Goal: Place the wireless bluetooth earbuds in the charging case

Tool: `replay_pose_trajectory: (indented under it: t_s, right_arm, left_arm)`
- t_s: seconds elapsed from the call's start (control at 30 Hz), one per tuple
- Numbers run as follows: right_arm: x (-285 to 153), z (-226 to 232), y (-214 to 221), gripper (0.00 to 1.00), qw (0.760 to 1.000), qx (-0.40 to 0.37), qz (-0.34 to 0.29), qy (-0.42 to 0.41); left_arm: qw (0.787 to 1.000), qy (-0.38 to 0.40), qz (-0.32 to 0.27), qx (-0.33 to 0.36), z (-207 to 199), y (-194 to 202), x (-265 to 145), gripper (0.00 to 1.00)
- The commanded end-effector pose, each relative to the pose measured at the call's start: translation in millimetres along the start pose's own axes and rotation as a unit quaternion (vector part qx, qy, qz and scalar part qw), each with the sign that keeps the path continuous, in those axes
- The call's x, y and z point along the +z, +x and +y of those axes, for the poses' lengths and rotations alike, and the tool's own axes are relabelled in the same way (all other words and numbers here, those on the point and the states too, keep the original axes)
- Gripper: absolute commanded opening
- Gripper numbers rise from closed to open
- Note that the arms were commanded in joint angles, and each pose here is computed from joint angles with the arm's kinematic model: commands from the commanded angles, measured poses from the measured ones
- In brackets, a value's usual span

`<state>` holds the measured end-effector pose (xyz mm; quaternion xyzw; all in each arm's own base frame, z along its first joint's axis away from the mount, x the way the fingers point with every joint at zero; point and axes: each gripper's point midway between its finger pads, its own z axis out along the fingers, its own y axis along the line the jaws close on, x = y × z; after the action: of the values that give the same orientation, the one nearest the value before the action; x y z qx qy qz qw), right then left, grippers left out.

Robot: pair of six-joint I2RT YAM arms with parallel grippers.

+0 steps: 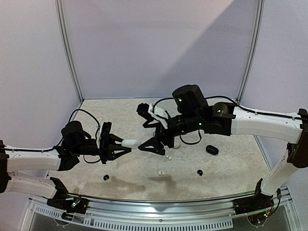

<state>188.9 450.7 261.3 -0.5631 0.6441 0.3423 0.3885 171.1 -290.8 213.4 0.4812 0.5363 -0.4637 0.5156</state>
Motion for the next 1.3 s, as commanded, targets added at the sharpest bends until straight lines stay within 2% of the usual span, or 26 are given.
replay_pose_trajectory:
  t_s: [0.0,0.17,0.37,0.53,0.83,1.27]
  right_arm:
    - [21.2,-1.3,-7.6,0.99,0.998,-0.061,0.012,0.001]
    - [38.0,-21.4,-0.3,0.98,0.996,-0.065,0.035,0.046]
    - [38.7,-33.8,-7.1,0.93,0.994,-0.068,0.038,0.074]
    - [36.1,-38.1,-14.5,0.91,0.995,-0.056,0.035,0.080]
    - [16.4,-50.6,-37.2,0.88,0.997,-0.016,-0.014,0.073]
    - [13.6,-58.4,-35.9,0.86,0.997,0.011,-0.015,0.077]
  left_arm:
    - [1.000,-0.004,-0.005,0.006,0.7,-2.2,-3.1,0.00]
    - [1.000,0.004,-0.006,0.023,-2.8,-2.9,-3.7,0.00]
    - [0.999,0.015,-0.003,0.047,-6.3,-0.7,-3.5,0.00]
    - [0.998,0.026,0.008,0.050,-9.2,4.2,-2.7,0.00]
    - [0.996,0.036,0.018,0.080,-12.2,8.4,-2.9,0.00]
    - [0.997,0.036,0.016,0.073,-9.8,5.6,-1.1,0.00]
